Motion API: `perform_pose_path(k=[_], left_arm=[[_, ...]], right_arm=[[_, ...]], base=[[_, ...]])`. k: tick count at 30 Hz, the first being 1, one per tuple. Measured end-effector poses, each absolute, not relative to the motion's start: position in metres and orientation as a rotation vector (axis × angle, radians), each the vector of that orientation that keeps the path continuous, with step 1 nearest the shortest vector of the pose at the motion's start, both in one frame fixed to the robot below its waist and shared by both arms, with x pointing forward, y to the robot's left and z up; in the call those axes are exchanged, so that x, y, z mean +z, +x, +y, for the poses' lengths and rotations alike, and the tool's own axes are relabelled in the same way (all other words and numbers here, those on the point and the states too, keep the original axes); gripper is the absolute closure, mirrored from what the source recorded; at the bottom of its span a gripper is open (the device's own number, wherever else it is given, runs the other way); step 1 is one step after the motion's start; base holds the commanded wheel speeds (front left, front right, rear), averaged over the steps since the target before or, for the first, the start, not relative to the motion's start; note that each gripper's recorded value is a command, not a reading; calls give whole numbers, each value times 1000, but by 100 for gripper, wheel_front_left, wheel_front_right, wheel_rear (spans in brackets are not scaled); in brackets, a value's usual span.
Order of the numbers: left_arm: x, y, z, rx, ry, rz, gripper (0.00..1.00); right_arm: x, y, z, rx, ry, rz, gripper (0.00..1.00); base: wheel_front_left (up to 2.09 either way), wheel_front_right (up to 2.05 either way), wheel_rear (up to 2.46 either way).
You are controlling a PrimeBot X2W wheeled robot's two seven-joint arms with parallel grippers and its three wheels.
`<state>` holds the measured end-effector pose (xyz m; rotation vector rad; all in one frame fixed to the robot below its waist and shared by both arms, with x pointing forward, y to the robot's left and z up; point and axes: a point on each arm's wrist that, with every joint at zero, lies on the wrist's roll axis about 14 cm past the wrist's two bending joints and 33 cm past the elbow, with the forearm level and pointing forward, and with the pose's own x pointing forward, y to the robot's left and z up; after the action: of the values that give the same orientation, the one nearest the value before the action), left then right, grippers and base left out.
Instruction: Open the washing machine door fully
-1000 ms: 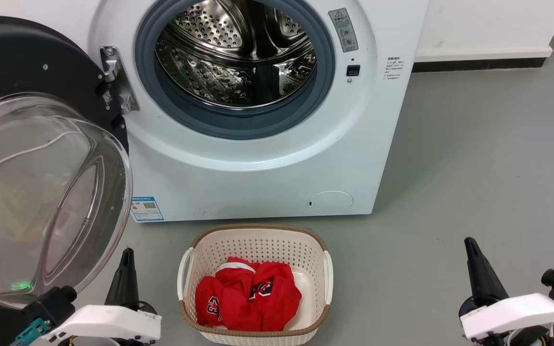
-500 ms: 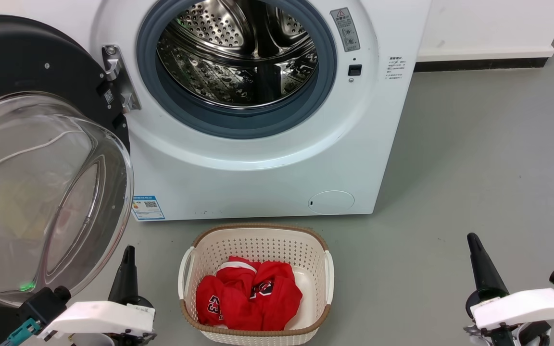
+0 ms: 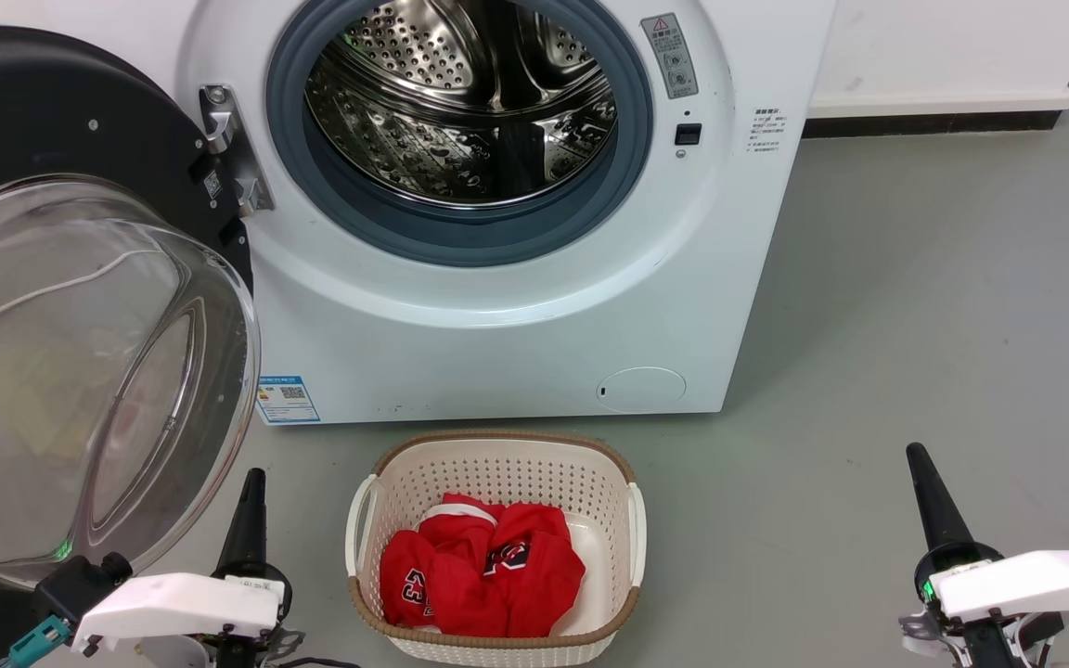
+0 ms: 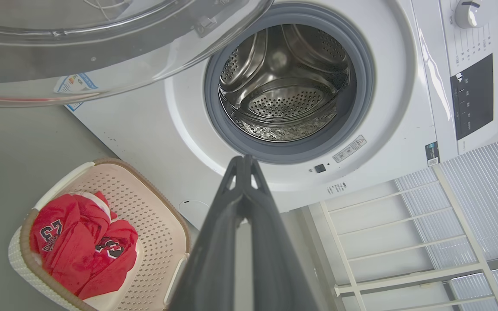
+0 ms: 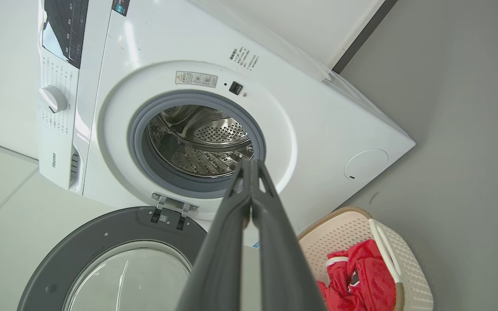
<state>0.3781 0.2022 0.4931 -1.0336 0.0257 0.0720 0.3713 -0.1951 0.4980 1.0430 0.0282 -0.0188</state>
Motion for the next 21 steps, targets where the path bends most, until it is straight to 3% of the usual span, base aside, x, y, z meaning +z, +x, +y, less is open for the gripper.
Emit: perform_pose_path(k=[21], left_arm=[[495,382,201,57,-1250,29,100]], right_arm=[[499,377,-197,-21,1255,26,100]], base=[[0,0,0]])
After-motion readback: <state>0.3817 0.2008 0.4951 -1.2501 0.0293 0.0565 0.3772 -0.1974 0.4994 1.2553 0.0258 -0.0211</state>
